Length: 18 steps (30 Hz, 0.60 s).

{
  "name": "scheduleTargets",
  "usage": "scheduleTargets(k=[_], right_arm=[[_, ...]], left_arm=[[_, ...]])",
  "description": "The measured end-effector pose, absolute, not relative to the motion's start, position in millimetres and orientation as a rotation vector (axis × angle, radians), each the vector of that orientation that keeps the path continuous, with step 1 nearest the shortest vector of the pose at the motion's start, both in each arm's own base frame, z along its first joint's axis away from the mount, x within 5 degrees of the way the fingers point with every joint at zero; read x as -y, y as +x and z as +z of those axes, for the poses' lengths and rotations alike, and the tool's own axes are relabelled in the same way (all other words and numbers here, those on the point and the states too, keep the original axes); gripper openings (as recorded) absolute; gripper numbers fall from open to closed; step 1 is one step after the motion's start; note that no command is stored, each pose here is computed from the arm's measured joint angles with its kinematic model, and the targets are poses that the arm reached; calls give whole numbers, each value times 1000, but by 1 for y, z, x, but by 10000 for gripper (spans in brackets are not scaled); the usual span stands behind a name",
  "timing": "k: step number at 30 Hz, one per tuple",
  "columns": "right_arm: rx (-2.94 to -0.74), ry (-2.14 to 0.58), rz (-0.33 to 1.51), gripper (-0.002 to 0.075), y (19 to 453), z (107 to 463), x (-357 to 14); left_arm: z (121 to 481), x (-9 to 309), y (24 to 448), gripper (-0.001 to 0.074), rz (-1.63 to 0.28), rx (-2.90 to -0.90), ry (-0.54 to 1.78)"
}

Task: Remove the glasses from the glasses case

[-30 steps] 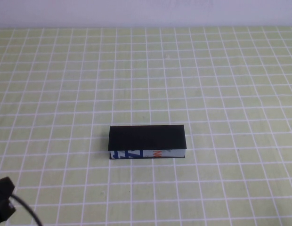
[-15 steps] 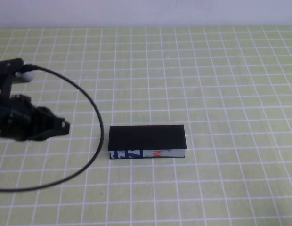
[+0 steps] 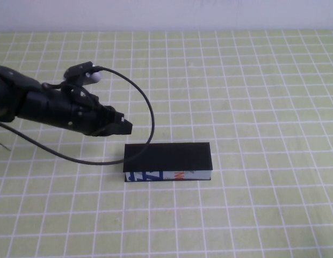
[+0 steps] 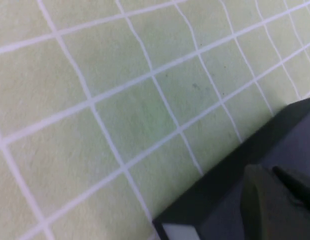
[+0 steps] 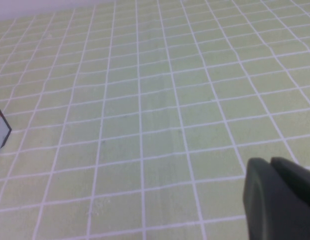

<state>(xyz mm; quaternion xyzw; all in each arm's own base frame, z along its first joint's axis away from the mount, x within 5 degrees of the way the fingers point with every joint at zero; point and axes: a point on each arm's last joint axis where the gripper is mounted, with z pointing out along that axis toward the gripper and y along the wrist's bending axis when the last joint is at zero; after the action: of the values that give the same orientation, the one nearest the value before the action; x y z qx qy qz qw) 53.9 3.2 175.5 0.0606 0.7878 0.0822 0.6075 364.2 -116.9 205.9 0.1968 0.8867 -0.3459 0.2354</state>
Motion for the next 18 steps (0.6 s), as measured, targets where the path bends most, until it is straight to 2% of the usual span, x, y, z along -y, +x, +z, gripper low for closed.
scheduleTargets(k=[4, 10, 18], right_arm=[[-1821, 140, 190, -18, 54, 175, -3], [-1801, 140, 194, -18, 54, 177, -3], [-1545, 280, 389, -18, 57, 199, -4]], left_arm=[[193, 131, 380, -4, -948, -2431, 565], [175, 133, 393, -4, -946, -2457, 552], [152, 133, 395, -4, -957, -2510, 541]])
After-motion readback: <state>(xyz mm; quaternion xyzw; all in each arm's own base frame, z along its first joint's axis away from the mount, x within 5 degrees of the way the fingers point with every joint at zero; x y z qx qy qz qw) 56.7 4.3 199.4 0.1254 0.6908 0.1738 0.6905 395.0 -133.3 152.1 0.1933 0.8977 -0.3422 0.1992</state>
